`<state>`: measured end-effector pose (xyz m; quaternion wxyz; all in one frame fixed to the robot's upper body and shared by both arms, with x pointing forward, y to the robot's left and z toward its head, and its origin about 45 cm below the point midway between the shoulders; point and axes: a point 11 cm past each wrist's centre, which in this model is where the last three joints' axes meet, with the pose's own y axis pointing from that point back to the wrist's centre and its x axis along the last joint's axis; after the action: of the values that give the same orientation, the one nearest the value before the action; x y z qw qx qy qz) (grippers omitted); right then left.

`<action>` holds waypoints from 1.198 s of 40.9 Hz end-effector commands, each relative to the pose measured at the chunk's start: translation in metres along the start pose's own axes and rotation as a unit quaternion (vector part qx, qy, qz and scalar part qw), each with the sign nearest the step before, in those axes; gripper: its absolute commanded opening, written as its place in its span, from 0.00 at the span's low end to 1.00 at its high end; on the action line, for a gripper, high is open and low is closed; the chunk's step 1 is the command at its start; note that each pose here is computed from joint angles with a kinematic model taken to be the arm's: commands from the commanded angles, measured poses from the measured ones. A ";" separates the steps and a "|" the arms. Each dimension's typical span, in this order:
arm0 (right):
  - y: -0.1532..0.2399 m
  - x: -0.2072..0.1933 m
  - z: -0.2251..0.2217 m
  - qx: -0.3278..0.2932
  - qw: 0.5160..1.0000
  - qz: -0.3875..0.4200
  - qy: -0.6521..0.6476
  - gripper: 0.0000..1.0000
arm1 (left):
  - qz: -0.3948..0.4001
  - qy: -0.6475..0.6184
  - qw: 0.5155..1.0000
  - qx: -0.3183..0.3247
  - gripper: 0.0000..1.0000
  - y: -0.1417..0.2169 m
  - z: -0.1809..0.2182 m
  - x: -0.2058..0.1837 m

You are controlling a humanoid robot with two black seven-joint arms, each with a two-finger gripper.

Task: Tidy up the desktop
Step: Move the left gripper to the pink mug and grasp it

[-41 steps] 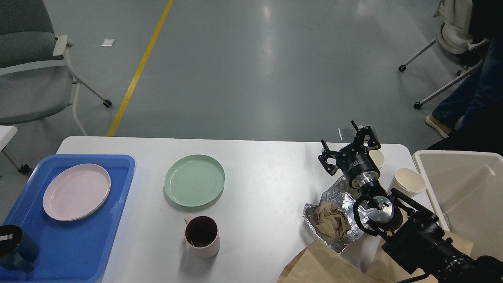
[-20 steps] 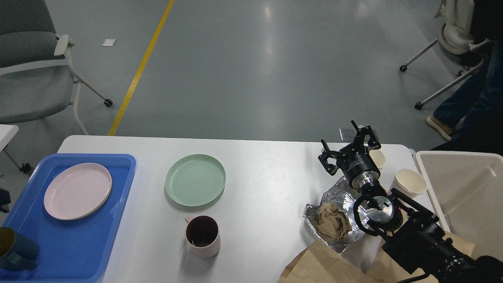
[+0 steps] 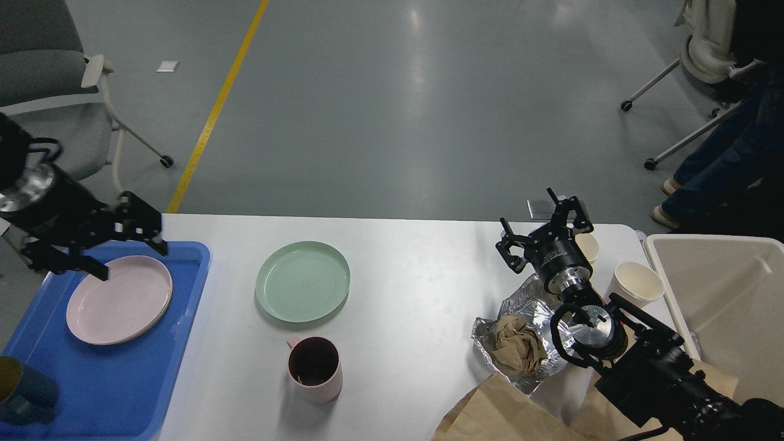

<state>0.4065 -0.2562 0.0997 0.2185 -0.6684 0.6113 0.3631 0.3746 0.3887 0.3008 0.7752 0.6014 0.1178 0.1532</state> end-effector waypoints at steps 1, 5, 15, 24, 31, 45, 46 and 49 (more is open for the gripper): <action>0.000 0.000 0.000 0.000 1.000 0.000 0.000 1.00 | -0.060 -0.049 0.997 0.011 0.95 -0.040 0.041 -0.030; 0.000 0.000 0.000 0.000 1.000 0.000 0.000 1.00 | -0.083 -0.088 0.993 0.011 0.95 -0.067 0.067 -0.057; 0.000 0.000 0.000 0.000 1.000 0.000 0.000 1.00 | -0.066 -0.125 0.988 0.059 0.95 -0.126 0.078 -0.079; 0.000 0.000 0.000 0.000 1.000 0.000 0.000 1.00 | -0.044 -0.136 0.988 0.064 0.95 -0.158 0.084 -0.092; 0.000 0.000 0.000 0.000 1.000 0.000 0.000 1.00 | -0.055 -0.134 0.988 0.047 0.95 -0.169 0.090 -0.103; 0.000 0.000 0.000 0.000 1.000 -0.001 0.000 1.00 | -0.070 -0.131 0.988 0.045 0.95 -0.183 0.088 -0.117; 0.000 0.000 0.000 0.000 1.000 -0.001 0.000 1.00 | -0.068 -0.131 0.988 0.045 0.94 -0.184 0.088 -0.118; 0.000 0.000 0.000 0.000 1.000 0.000 0.000 1.00 | -0.056 -0.131 0.989 0.044 0.94 -0.192 0.087 -0.120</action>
<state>0.4064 -0.2560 0.0997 0.2185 -0.6687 0.6109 0.3632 0.3156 0.2228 0.1442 0.7651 0.6407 0.0625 0.0140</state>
